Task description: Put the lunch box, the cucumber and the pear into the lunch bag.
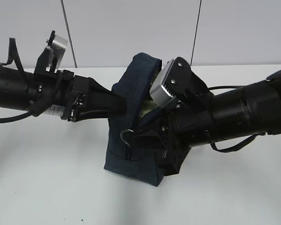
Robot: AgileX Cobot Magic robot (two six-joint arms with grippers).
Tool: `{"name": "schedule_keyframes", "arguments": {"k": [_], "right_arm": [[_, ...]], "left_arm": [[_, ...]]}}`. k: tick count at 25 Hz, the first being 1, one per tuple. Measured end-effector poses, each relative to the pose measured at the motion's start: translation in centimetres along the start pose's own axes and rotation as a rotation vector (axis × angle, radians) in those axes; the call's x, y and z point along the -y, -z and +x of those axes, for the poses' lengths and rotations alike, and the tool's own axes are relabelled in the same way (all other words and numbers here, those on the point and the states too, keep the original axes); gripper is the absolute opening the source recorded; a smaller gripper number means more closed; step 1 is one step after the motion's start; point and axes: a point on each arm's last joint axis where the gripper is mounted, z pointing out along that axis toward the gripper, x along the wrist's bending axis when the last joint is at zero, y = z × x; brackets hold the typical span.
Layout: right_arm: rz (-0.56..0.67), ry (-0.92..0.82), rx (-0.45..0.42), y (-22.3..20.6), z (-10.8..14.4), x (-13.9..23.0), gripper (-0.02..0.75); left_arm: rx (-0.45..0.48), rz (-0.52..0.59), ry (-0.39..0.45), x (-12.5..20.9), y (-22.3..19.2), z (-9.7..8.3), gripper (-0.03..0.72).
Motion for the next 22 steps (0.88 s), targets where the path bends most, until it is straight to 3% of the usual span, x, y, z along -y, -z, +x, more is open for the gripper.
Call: {"name": "schedule_keyframes", "arguments": {"k": [17, 22], "right_arm": [[-0.124, 0.028, 0.175, 2.5, -0.2, -2.7, 0.006], [-0.122, 0.032, 0.240, 2.8, -1.0, -3.3, 0.006]], "left_arm": [[-0.008, 0.011, -0.008, 0.1, 0.0, 0.1, 0.365], [-0.013, 0.031, -0.022, 0.3, 0.0, 0.1, 0.329]]}}
